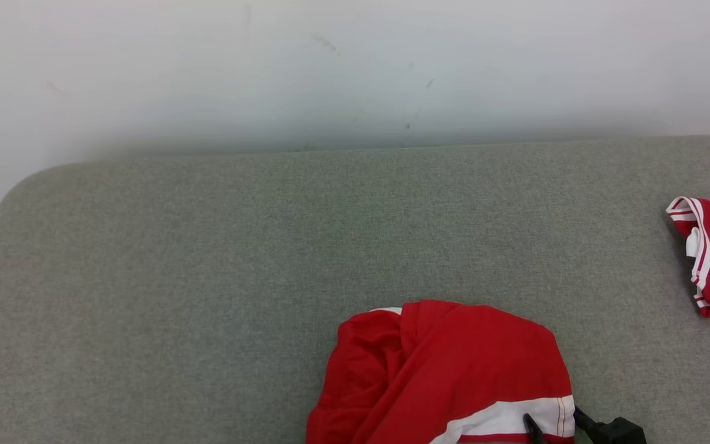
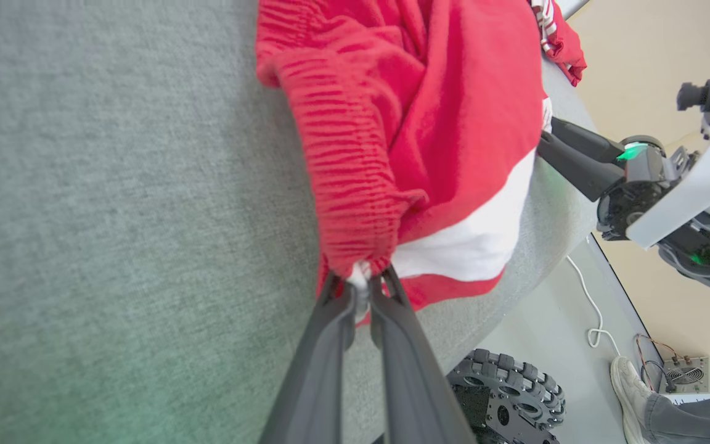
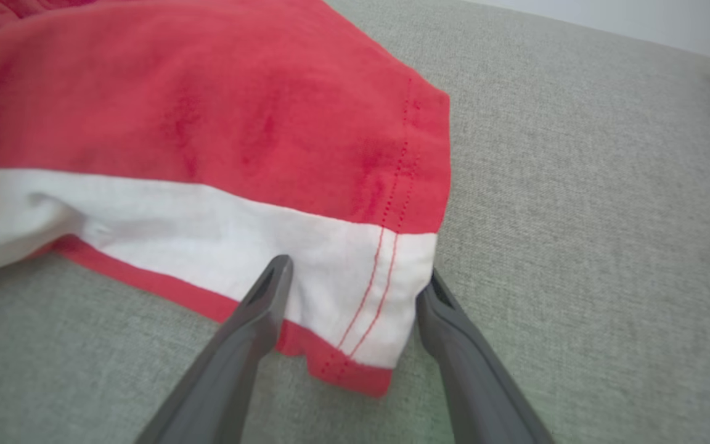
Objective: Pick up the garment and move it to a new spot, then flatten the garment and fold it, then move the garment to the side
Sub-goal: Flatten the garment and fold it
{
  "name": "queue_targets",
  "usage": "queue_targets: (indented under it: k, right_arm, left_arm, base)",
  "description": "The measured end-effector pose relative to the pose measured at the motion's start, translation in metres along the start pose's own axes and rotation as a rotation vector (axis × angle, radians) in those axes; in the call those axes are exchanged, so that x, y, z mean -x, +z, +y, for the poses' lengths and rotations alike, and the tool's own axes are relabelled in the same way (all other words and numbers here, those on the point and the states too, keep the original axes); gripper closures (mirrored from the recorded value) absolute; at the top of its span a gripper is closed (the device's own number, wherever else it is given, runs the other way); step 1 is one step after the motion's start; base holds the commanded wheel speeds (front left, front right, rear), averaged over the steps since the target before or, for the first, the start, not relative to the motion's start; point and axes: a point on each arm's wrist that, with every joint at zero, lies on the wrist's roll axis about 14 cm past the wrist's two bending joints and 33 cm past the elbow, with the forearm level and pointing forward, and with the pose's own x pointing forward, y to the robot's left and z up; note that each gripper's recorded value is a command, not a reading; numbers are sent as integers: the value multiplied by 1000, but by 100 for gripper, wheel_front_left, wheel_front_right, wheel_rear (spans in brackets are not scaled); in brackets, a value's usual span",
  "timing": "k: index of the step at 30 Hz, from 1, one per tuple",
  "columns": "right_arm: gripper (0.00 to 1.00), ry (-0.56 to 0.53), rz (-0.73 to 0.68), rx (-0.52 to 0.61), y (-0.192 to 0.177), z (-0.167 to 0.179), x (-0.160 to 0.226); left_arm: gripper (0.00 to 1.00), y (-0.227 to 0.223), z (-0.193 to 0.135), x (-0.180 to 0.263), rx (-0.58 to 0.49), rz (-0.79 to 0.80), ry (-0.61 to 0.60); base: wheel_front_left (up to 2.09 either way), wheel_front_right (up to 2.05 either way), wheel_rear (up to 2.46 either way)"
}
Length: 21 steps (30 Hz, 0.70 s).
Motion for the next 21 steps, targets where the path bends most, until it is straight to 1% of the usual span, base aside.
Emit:
queue_targets:
  k: [7, 8, 9, 10, 11, 12, 16, 18, 19, 21]
  right_arm:
    - [0, 12, -5, -1, 0, 4, 1]
    - [2, 12, -9, -1, 0, 4, 1]
    - [15, 13, -13, -1, 1, 4, 1]
    - [33, 13, -15, -1, 2, 5, 1]
    - [45, 13, -17, -2, 2, 5, 1]
    - [51, 13, -18, -4, 2, 5, 1]
    - [68, 17, -15, -6, 1, 6, 1]
    - [78, 22, -12, -7, 0, 7, 1]
    - [84, 23, -12, -10, 1, 8, 1]
    - [100, 29, -20, -10, 2, 10, 1]
  left_arm:
    - [100, 2, 5, 1, 2, -16, 12]
    - [100, 2, 5, 1, 2, -16, 13]
    - [100, 2, 5, 1, 1, -17, 13]
    - [100, 3, 5, 1, 3, -20, 14]
    - [100, 4, 5, 1, 3, -26, 14]
    - [100, 4, 5, 1, 2, -26, 15]
    - [100, 4, 5, 1, 1, -29, 15]
    - [100, 5, 6, 2, 4, -33, 18]
    - [100, 6, 7, 2, 4, -36, 21]
    - [100, 7, 8, 3, 4, -42, 27]
  base:
    - [0, 0, 0]
    - [0, 0, 0]
    - [0, 0, 0]
    - [0, 0, 0]
    - [0, 0, 0]
    - [0, 0, 0]
    - [0, 0, 0]
    - [0, 0, 0]
    - [0, 0, 0]
    - [0, 0, 0]
